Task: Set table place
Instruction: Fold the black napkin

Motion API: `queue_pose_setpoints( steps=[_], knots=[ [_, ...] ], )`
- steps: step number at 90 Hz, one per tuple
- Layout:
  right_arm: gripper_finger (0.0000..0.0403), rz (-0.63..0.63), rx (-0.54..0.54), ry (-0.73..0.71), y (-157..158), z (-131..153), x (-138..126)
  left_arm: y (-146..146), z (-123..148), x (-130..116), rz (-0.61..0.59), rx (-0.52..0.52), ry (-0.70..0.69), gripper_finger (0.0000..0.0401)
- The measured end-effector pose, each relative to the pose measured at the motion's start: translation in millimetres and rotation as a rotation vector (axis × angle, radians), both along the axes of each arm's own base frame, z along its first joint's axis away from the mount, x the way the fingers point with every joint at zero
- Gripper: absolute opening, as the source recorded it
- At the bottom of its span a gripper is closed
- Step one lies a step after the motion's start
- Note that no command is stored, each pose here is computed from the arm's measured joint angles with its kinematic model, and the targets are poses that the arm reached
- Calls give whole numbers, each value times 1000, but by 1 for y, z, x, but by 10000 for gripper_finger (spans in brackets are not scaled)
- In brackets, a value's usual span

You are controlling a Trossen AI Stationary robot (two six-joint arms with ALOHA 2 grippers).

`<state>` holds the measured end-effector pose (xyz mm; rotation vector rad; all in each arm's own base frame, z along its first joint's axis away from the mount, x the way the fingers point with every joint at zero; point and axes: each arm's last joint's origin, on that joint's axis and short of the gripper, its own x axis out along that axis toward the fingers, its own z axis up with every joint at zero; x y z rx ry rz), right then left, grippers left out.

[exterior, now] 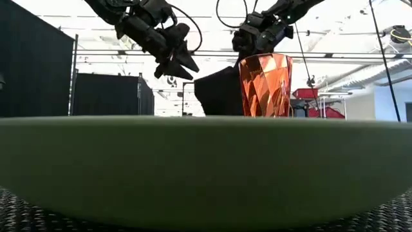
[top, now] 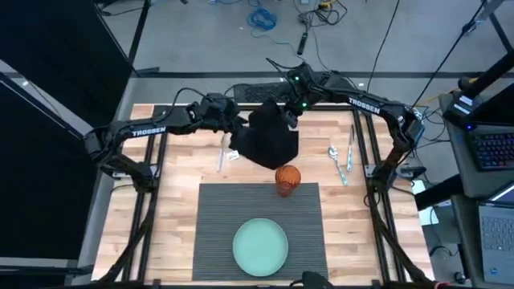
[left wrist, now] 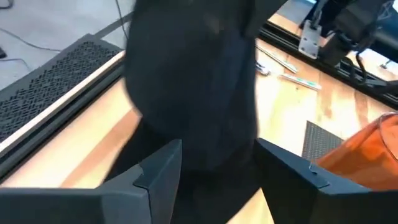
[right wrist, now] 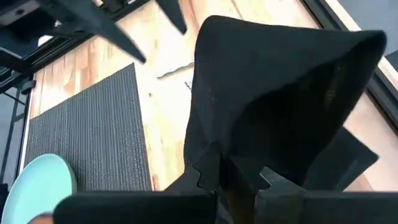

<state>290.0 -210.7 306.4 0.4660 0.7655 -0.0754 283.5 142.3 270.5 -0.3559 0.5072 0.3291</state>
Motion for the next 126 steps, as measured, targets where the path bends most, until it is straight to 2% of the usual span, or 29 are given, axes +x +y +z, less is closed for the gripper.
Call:
queue_pose_setpoints(
  steps=[27,48,73,107,116,126],
  knots=[
    [0,-3,-38,-20,4,18,-15,3,-4,5,31,2,-8,183],
    [0,10,-44,-21,6,18,-15,7,-13,19,9,-23,-73,183],
    [0,14,-37,-8,6,17,-16,7,-31,31,-8,-42,-44,183],
    [0,13,-33,-4,6,16,-16,11,-29,39,10,-16,-133,182],
    [0,12,-32,-3,6,16,-16,11,-28,40,8,-8,-149,164],
    [0,11,-31,-3,6,16,-16,8,-27,41,-10,9,-152,105]
  ],
)
